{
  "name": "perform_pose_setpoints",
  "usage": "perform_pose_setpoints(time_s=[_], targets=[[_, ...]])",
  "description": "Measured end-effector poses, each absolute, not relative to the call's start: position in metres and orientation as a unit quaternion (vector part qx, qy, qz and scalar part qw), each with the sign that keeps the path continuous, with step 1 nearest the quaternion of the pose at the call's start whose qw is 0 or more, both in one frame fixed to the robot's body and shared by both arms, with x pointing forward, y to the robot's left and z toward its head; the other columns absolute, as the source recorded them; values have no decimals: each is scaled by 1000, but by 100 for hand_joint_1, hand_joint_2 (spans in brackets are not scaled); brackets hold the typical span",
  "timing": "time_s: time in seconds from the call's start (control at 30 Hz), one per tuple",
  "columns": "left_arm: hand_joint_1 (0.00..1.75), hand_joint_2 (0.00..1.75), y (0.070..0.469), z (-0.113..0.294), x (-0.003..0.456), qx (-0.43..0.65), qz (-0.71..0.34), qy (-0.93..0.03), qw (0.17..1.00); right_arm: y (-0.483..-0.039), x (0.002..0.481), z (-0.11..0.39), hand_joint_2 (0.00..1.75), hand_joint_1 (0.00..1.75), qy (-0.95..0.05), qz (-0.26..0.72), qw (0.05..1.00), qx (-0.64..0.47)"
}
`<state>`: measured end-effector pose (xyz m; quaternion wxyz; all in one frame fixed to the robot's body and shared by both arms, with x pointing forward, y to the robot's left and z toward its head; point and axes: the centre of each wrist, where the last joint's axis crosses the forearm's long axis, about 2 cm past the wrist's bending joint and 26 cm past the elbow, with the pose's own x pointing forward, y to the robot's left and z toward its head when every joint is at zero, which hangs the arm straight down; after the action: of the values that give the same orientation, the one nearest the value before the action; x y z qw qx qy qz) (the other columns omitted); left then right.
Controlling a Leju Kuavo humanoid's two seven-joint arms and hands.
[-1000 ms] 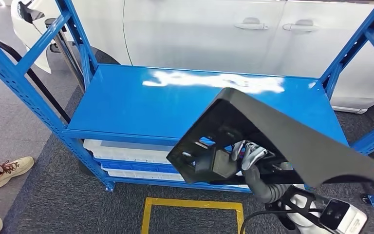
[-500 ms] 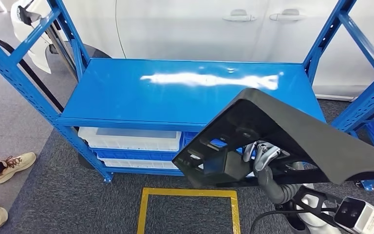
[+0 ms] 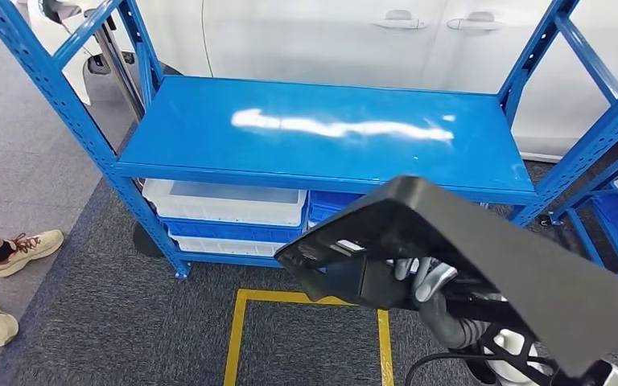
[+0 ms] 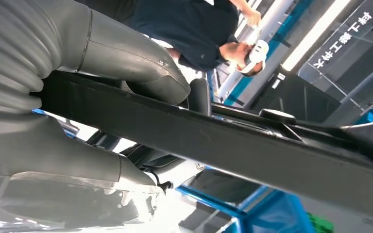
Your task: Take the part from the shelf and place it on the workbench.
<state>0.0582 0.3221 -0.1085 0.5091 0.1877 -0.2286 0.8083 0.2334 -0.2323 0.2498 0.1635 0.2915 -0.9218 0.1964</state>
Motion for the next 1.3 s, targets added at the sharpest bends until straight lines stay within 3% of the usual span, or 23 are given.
perform_pose_setpoints(time_s=[0.53, 1.3], targets=[[0, 175, 346, -108, 51, 196, 816, -225, 496, -222, 196, 251, 175, 175, -927, 161, 152, 302], [0, 175, 345, -108, 48, 225, 806, -225, 499, -205, 221, 216, 175, 175, -897, 189, 218, 335]])
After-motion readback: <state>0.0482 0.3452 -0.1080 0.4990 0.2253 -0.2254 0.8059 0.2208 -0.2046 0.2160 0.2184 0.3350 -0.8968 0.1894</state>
